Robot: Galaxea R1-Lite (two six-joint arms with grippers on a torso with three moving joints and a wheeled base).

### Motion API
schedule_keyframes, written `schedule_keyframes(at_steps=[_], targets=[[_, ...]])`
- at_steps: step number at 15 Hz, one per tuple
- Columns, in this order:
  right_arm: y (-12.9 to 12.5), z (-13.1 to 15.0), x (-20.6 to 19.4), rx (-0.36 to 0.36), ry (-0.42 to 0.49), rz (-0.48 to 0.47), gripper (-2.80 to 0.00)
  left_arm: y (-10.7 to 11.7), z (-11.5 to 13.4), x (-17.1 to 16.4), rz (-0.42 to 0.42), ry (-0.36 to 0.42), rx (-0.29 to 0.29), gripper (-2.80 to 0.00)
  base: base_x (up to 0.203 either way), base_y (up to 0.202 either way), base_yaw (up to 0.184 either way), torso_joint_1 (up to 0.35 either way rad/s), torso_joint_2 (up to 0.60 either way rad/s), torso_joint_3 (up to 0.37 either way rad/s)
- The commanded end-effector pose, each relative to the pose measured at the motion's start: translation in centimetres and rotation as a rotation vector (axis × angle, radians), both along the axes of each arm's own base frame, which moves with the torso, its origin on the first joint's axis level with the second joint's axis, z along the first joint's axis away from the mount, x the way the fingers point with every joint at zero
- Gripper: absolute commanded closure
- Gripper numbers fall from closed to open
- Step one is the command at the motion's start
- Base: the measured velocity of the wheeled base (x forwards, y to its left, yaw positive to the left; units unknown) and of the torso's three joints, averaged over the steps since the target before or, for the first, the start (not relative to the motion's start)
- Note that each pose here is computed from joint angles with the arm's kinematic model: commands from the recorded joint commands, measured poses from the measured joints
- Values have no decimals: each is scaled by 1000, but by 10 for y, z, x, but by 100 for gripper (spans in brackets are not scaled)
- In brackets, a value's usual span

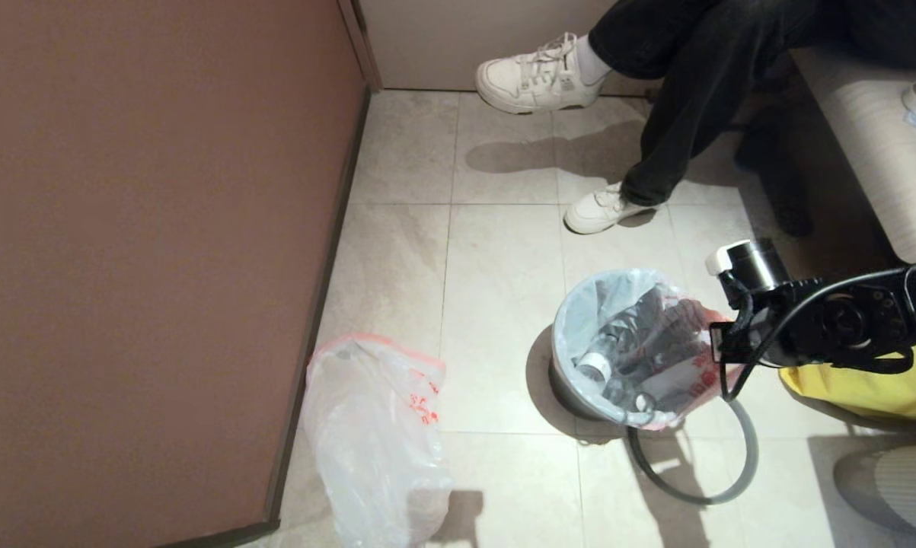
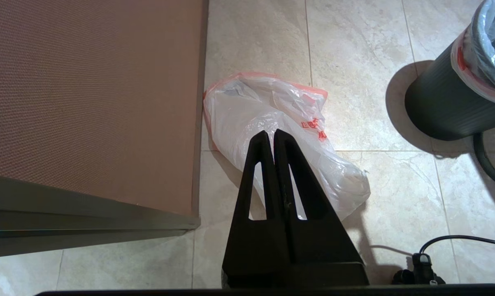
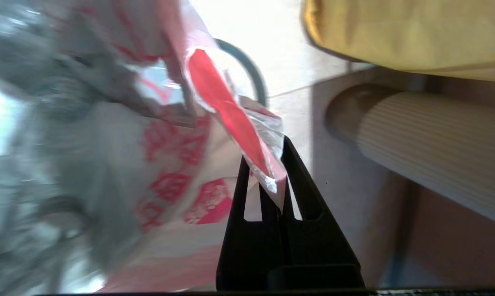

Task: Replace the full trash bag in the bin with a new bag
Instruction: Place the trash bag on the floor

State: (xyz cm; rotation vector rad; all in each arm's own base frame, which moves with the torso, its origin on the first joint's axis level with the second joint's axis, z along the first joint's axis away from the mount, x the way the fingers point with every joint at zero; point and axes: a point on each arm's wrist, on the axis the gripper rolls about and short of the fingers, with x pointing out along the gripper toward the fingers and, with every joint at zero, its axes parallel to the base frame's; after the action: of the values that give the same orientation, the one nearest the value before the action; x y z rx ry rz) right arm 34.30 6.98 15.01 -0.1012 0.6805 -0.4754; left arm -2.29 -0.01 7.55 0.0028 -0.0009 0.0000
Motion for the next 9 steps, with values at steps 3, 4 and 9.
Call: schedule_keyframes(at_steps=[3, 4, 9], targets=[[14, 23, -18, 295, -30, 56, 0, 0, 0, 0, 0, 1, 0, 0, 0, 0, 0, 0, 0, 0], [16, 28, -20, 374, -22, 84, 0, 0, 0, 0, 0, 1, 0, 0, 0, 0, 0, 0, 0, 0], [22, 44, -22, 722, 56, 225, 0, 0, 0, 0, 0, 1, 0, 0, 0, 0, 0, 0, 0, 0]])
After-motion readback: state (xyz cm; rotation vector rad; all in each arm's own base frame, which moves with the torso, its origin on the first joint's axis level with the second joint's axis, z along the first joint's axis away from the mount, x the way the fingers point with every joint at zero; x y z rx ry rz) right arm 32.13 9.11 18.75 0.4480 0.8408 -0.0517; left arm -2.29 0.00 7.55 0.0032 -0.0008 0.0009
